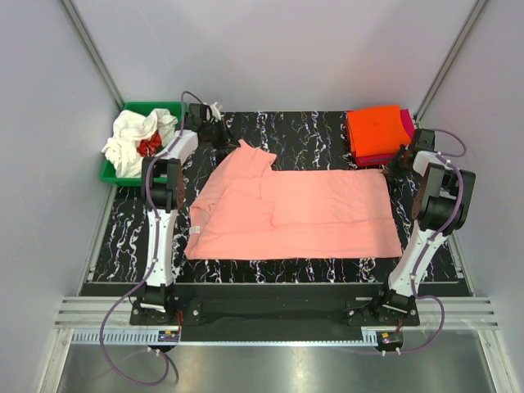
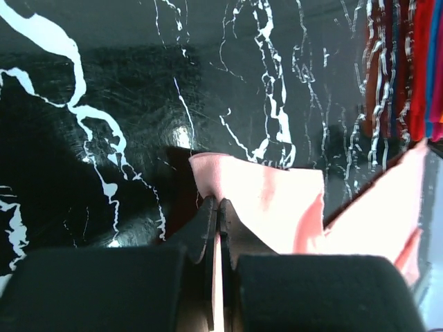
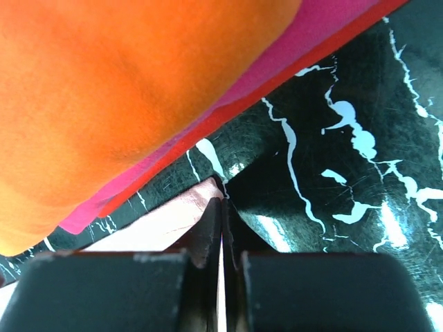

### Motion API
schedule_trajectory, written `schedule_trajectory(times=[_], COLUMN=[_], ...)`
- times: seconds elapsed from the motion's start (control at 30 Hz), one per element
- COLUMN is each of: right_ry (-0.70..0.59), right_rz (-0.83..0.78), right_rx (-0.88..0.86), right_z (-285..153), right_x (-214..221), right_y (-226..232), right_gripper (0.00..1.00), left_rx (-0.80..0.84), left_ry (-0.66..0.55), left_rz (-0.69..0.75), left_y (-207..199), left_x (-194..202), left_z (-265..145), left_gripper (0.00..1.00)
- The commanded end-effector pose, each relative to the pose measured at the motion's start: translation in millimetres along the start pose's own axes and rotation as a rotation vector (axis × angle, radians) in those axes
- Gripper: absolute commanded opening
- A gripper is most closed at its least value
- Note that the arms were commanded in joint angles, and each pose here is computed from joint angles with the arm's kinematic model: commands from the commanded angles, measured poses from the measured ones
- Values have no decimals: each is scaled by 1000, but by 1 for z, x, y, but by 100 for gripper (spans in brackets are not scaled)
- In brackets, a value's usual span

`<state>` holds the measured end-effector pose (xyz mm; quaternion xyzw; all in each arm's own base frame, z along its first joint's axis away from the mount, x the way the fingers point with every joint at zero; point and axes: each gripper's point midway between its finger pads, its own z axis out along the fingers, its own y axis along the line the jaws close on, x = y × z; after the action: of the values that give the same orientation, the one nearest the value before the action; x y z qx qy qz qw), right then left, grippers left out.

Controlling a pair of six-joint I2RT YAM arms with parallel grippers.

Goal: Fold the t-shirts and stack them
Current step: Fold the tshirt

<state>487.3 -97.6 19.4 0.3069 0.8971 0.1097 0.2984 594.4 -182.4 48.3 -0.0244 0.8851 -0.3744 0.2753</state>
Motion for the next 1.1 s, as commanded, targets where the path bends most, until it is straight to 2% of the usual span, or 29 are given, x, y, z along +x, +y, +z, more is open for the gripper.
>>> schedule_trajectory(times=[0.0,0.17,0.37,0.6,0.93,1.07], right_ry=[-65,-104,-215,-330,-411,-425], right_rz=[-24,-20,-43,-26,78,113], right_rx=[16,-59,-116,-181,-158,-121], right_z=[-12,-21,-37,-54,-67,-72], right_x=[-24,-31,-44,-57,-51,-48], right_y=[2,17,27,39,29,20], right_gripper=[0,0,0,0,0,0], left_rx=[119,154,169,143,141,132], left_ry=[-127,-146,-164,-157,-132,-175], left_rz=[68,87,121,111,101,99], left_y=[-53,-64,-82,-84,-89,-100], left_x=[-48,-53,-48,-27,11,24], left_z=[-49,-72,-103,-126,-150,-173], left_gripper=[0,0,0,0,0,0])
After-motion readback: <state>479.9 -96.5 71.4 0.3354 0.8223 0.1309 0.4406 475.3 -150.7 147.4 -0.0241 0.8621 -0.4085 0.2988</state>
